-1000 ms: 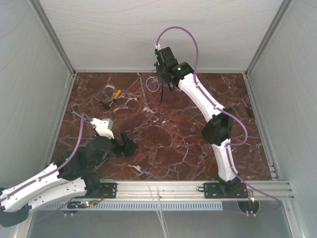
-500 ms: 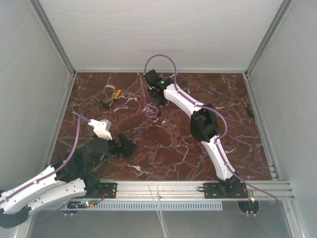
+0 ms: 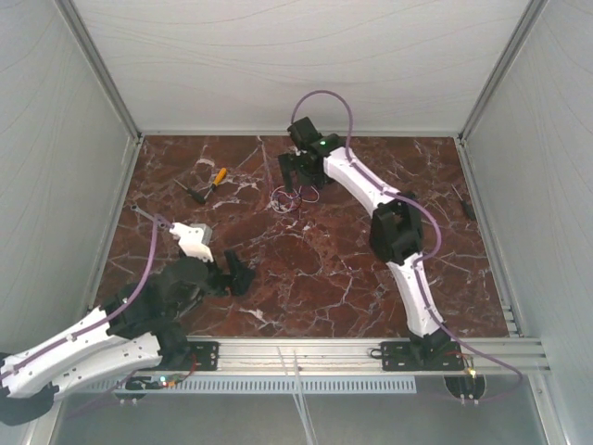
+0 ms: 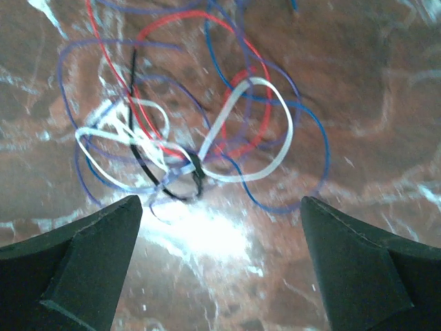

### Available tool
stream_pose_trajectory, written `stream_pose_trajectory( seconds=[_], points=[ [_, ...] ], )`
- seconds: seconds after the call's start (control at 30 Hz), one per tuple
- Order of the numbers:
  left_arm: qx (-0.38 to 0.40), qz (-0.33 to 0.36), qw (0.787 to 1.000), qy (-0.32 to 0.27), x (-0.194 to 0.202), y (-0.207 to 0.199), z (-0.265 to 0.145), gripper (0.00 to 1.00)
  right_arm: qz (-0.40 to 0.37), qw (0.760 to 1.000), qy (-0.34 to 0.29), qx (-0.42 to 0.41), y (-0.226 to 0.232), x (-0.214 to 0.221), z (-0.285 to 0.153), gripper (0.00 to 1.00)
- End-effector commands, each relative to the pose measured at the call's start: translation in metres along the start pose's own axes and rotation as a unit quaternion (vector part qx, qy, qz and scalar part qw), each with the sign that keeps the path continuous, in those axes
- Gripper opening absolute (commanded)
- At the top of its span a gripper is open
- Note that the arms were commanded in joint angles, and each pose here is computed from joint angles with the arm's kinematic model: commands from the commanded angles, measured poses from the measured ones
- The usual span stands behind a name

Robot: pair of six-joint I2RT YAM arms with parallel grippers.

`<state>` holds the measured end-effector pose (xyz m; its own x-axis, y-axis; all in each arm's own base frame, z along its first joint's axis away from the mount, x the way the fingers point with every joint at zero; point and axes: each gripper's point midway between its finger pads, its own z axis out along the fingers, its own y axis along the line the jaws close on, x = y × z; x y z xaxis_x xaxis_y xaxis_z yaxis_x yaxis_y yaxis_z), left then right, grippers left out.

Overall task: Zip-tie the wires
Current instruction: Place the cable at the center of the board, then reset both arms

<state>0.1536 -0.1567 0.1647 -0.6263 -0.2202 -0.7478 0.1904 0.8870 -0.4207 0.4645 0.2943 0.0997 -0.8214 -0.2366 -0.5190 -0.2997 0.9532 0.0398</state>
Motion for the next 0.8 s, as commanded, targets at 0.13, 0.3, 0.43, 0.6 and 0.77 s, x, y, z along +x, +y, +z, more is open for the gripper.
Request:
stream_pose_trajectory(
  seconds=[0.13,0.3,0.43,0.6,0.77],
  points=[
    [-0.025,0.014,1.000,0.007,0.000,-0.001,0.012,1.00,0.064,0.995,-0.068,-0.023,-0.040,0.007,-0.104,0.98],
    [-0.047,0.032,0.998,-0.011,-0.021,-0.001,0.020,1.00,0.039,0.982,-0.185,-0.027,-0.067,0.023,-0.154,0.98],
    [-0.062,0.050,0.996,-0.049,-0.054,0.005,0.028,1.00,0.002,0.949,-0.315,0.027,-0.096,0.037,-0.188,0.98],
    [-0.083,0.064,0.989,-0.106,-0.098,0.022,0.037,1.00,-0.023,0.905,-0.420,0.065,-0.120,0.068,-0.213,0.98],
    [-0.121,0.119,0.967,-0.192,-0.128,0.044,0.044,0.99,-0.017,0.896,-0.439,0.059,-0.126,0.089,-0.213,0.98]
  ],
)
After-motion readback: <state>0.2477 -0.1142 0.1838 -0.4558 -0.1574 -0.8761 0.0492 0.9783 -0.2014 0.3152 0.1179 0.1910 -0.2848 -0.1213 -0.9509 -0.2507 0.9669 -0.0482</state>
